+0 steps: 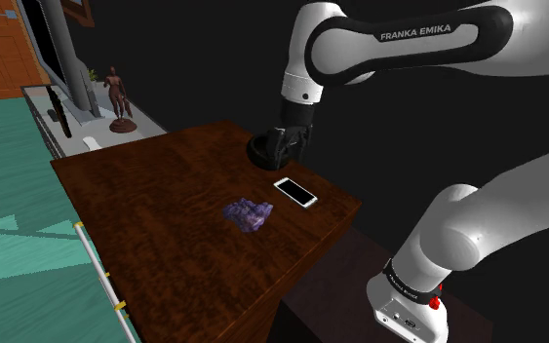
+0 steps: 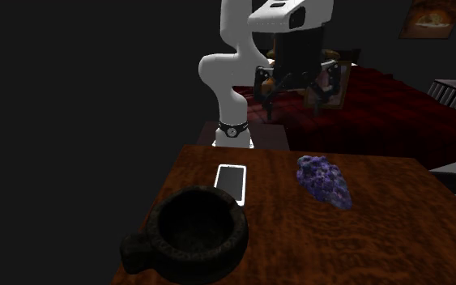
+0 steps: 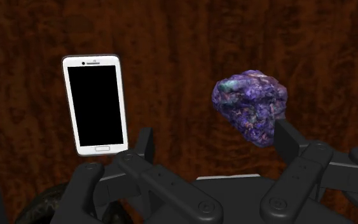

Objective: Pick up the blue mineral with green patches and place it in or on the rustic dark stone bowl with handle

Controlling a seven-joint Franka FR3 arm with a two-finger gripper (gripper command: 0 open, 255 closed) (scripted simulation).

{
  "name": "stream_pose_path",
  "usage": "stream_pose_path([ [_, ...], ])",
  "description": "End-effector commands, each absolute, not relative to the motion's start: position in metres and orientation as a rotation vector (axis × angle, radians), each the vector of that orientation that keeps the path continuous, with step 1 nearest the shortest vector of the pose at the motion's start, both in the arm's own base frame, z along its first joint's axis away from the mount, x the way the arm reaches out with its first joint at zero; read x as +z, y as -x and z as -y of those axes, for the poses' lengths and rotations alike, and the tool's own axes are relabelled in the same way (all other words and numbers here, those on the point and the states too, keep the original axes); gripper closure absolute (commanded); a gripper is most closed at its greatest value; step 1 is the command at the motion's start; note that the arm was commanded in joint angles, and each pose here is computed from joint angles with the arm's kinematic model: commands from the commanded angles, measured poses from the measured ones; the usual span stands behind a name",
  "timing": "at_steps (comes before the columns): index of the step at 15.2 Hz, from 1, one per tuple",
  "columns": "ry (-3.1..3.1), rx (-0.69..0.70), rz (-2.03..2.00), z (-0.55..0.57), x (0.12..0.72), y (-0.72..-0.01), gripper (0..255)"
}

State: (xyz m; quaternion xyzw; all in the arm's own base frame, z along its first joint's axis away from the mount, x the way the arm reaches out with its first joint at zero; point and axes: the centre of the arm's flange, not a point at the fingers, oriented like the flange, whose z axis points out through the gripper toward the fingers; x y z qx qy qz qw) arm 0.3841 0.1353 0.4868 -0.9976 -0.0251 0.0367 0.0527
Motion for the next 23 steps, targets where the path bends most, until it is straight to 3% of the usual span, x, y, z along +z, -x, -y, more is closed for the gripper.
stream_pose_path([
  [1,3.016,0.145,0.050,-0.154,0.469,-0.397,0],
  [10,2.940,0.282,-0.049,-0.232,0.400,-0.446,0],
  [23,2.940,0.282,-0.049,-0.240,0.361,-0.439,0],
])
